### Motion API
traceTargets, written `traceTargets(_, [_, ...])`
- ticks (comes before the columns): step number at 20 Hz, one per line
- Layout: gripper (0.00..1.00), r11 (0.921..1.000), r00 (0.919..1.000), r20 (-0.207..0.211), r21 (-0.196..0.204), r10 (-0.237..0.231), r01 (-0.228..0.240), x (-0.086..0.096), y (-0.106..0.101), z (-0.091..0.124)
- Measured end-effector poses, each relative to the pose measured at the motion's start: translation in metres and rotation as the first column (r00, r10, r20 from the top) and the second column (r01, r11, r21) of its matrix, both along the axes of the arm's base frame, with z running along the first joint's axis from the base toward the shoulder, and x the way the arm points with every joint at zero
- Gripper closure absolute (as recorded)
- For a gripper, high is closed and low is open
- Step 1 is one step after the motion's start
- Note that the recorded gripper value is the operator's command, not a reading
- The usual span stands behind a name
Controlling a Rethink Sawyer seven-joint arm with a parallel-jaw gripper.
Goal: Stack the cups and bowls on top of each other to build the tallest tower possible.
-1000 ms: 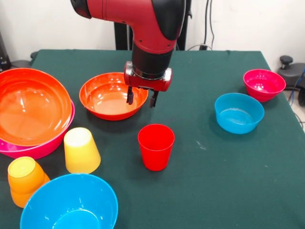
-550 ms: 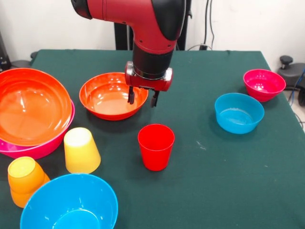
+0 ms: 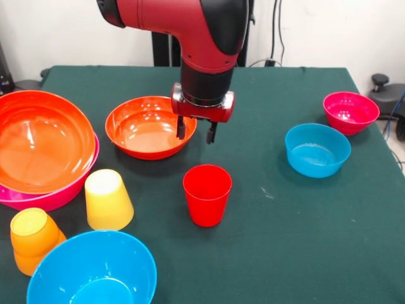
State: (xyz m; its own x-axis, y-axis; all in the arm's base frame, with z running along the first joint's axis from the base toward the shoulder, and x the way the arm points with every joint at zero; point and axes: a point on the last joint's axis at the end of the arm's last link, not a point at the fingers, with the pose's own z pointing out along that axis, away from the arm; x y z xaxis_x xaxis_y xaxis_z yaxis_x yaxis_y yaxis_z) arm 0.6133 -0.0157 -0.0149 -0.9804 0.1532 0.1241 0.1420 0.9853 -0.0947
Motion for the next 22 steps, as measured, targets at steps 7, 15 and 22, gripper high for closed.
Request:
traceTargets(7, [0.00,1.0000,0.9992,0.040,0.007,0.005,-0.005,-0.002,0.009,-0.020])
traceTargets(15, [0.00,0.9998,0.9995,0.032,0.020,-0.007,0.006,-0.015,0.015,-0.028])
traceTargets(22, [0.00,0.9988,0.9994,0.001,0.036,-0.035,0.035,-0.034,0.021,-0.018])
